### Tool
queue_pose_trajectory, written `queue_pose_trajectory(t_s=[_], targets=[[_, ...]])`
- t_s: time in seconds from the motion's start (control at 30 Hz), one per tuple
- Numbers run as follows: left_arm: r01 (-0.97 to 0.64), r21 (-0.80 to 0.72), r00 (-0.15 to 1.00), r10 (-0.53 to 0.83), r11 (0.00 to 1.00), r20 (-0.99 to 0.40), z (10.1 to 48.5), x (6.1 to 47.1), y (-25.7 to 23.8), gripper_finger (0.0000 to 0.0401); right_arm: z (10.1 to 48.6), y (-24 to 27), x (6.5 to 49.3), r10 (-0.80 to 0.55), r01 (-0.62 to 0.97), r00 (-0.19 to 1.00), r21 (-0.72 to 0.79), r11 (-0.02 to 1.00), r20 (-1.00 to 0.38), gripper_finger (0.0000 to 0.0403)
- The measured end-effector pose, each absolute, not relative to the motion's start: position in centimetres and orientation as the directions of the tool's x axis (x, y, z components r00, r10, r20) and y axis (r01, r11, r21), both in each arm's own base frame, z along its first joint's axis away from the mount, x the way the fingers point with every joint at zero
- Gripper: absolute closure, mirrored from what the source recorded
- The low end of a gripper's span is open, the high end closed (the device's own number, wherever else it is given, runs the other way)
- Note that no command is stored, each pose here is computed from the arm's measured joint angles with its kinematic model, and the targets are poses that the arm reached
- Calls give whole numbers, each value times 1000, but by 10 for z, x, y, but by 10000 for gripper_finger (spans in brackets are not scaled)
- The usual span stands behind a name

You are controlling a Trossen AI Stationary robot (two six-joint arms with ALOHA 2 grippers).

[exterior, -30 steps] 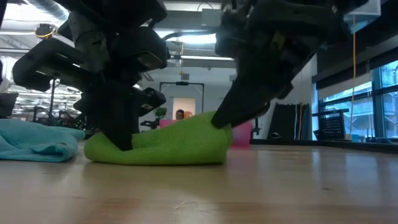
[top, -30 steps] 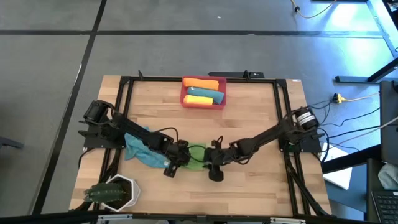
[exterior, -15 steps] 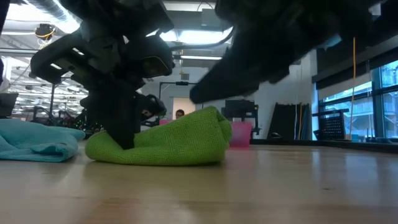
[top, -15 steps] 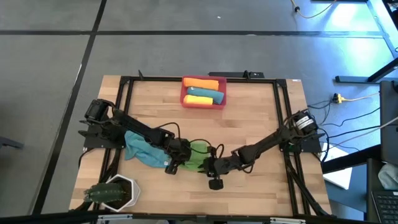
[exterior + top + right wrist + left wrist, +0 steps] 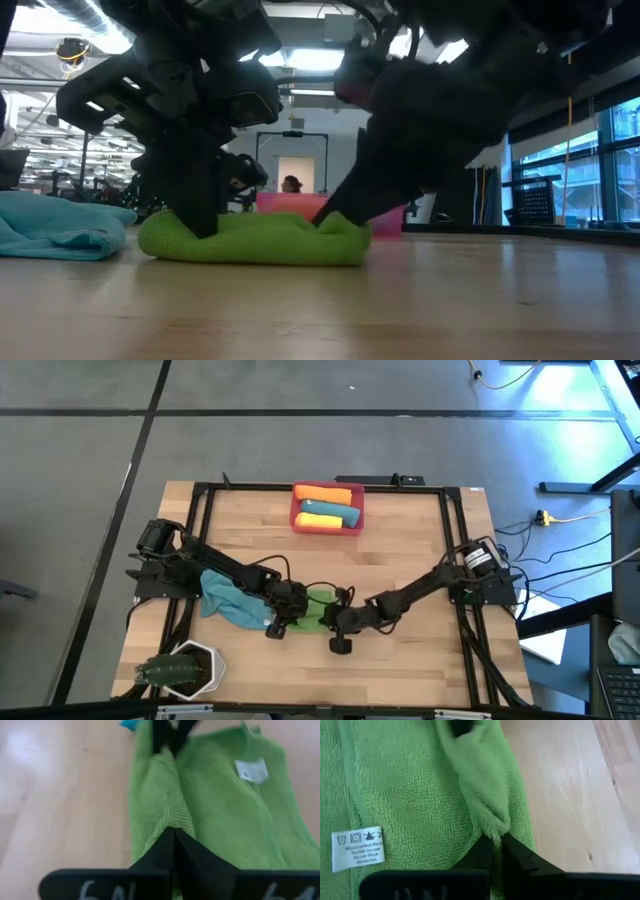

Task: Roll microfiber towels into tight, uniform cylinder then place into a basket
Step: Roll the green microfiber cloth

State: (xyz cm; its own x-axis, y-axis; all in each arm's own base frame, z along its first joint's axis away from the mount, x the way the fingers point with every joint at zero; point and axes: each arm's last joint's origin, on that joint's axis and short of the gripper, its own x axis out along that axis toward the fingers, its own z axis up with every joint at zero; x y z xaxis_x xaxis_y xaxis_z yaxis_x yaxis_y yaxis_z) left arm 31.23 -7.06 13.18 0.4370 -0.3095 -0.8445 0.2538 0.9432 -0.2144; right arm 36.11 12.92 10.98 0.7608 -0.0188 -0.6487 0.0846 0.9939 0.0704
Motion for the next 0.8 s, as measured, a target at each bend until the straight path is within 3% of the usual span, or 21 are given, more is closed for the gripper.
queue_pose_trajectory(t_s=[0.27, 0.43, 0.6, 0.8], targets=[[296, -182, 441, -304, 938, -844, 134, 311, -70, 319, 105, 122, 361, -42, 134, 727, 82, 988, -686, 396], [260, -93, 504, -218, 961, -836, 155, 306, -66, 283, 103, 118, 359, -53, 171, 696, 94, 981, -716, 398], [254, -12, 598, -167, 967, -784, 179, 301, -72, 262, 101, 114, 358, -46, 194, 669, 114, 974, -742, 397], [283, 109, 618, -95, 953, -780, 175, 295, -103, 251, 100, 107, 360, -12, 215, 654, 171, 962, -756, 396]])
